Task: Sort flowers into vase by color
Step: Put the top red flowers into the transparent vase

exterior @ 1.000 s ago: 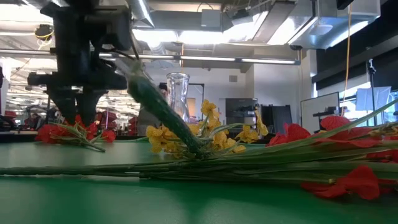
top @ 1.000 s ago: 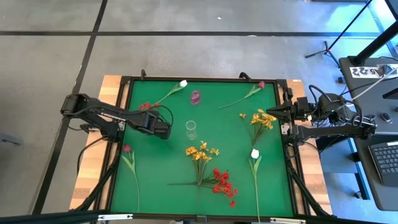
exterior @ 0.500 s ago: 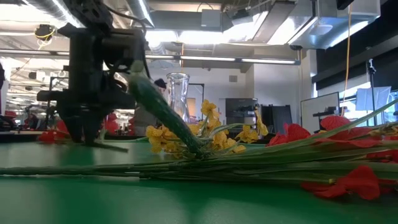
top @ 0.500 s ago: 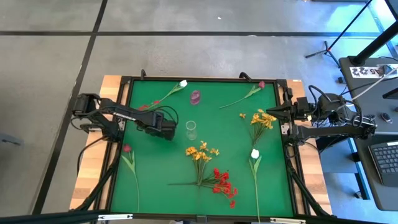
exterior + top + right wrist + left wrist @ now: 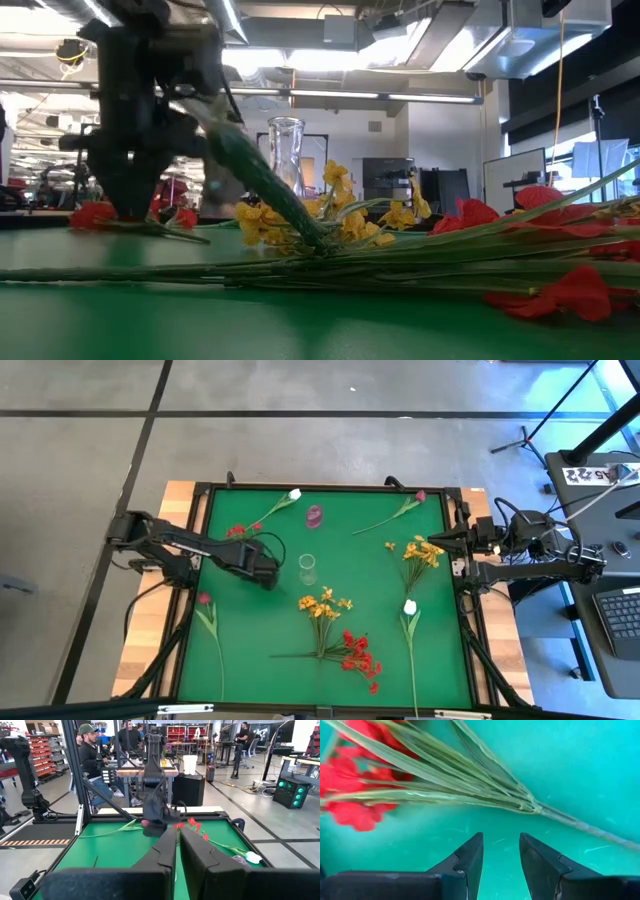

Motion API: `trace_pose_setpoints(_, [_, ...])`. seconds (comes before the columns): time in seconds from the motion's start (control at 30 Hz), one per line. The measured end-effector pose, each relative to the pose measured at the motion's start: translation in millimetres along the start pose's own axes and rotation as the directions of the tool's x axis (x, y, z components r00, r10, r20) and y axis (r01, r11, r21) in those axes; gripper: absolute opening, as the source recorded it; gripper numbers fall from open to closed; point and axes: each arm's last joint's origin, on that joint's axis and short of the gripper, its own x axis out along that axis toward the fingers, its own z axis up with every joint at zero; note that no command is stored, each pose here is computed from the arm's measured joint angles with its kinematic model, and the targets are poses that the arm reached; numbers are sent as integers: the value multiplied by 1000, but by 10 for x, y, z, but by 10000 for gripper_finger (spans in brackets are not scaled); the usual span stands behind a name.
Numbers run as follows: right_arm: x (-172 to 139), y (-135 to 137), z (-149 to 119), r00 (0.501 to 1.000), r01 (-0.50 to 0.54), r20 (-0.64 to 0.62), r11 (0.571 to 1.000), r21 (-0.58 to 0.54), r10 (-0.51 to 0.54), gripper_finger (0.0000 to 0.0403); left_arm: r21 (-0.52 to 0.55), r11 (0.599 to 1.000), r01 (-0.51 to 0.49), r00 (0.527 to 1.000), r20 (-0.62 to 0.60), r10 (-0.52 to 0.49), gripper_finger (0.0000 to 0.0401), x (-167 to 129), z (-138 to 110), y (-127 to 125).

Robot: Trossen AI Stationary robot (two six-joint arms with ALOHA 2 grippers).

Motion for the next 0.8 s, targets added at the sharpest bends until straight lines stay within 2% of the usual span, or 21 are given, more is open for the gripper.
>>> trace_pose_setpoints(0.07, [0,0,0,1000,0,0,1000,0,0,26,-15,1000,18,1000,24,-18,122,-98,30,74])
trace_pose_setpoints(0.27, [0,0,0,1000,0,0,1000,0,0,26,-82,982,173,976,149,-159,122,-513,97,384])
trace_pose_setpoints(0.33, [0,0,1,1000,0,1,1000,0,0,26,-132,958,256,949,221,-224,122,-657,109,495])
trace_pose_setpoints(0.4, [0,0,1,1000,0,1,1000,0,0,26,-192,917,350,908,309,-282,122,-771,133,557])
trace_pose_setpoints(0.5, [0,0,1,1000,0,1,1000,0,0,26,-237,871,429,875,350,-335,122,-829,171,559])
trace_pose_setpoints(0.6, [0,0,1,1000,0,1,1000,0,0,26,-278,863,421,893,294,-341,122,-763,221,577])
trace_pose_setpoints(0.7, [0,0,1,1000,0,1,1000,0,0,26,-366,856,364,931,168,-324,123,-576,244,593])
trace_pose_setpoints(0.8, [0,0,1,1000,0,1,1000,0,0,26,-519,807,282,953,55,-297,131,-369,245,623])
